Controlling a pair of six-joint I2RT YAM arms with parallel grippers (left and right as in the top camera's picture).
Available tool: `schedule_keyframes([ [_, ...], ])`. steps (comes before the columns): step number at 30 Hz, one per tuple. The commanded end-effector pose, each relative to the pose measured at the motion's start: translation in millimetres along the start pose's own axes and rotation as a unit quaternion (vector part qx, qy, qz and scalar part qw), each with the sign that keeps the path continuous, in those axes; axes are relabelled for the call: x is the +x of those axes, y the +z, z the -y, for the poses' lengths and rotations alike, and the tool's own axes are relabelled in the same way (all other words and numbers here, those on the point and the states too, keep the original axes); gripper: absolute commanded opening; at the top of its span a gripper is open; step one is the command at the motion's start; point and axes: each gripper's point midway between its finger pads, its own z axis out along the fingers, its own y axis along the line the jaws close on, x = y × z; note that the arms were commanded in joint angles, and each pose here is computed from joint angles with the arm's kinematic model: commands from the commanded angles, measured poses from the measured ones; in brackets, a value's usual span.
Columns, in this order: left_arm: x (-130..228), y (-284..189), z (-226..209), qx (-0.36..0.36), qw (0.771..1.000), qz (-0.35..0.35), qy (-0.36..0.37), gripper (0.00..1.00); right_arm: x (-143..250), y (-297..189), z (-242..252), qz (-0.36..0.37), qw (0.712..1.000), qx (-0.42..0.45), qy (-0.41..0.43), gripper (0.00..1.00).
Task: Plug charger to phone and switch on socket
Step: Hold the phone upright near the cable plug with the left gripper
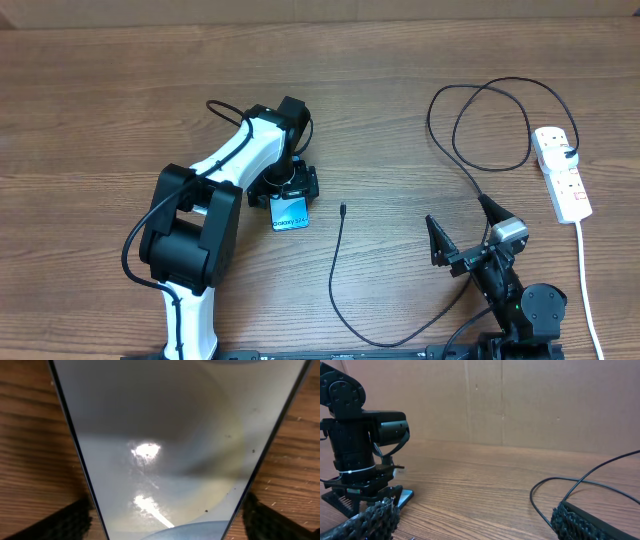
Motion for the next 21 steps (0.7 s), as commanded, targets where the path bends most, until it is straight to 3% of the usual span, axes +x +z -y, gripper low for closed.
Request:
schedule_keyframes([
  [1,2.2,11.7,-13.2,-0.035,0.999,-0.001,-0.011,0.81,2.8,0.1,1.5,0.0,1.0,0.004,0.001,1.0],
  [3,2.6,11.7,-13.7,-0.036,0.999,-0.002,-0.011,0.75,2.8,0.1,1.5,0.0,1.0,0.004,0.001,1.0],
  [11,2.3,11.4,-14.1,-0.036,0.999,-0.001,-0.012,0.72,2.8,0.1,1.5,0.0,1.0,0.004,0.001,1.0],
  [21,4.8,2.3,-16.2,-0.035,0.999,0.0,-0.011,0.75,2.8,0.1,1.5,0.0,1.0,0.004,0.001,1.0],
])
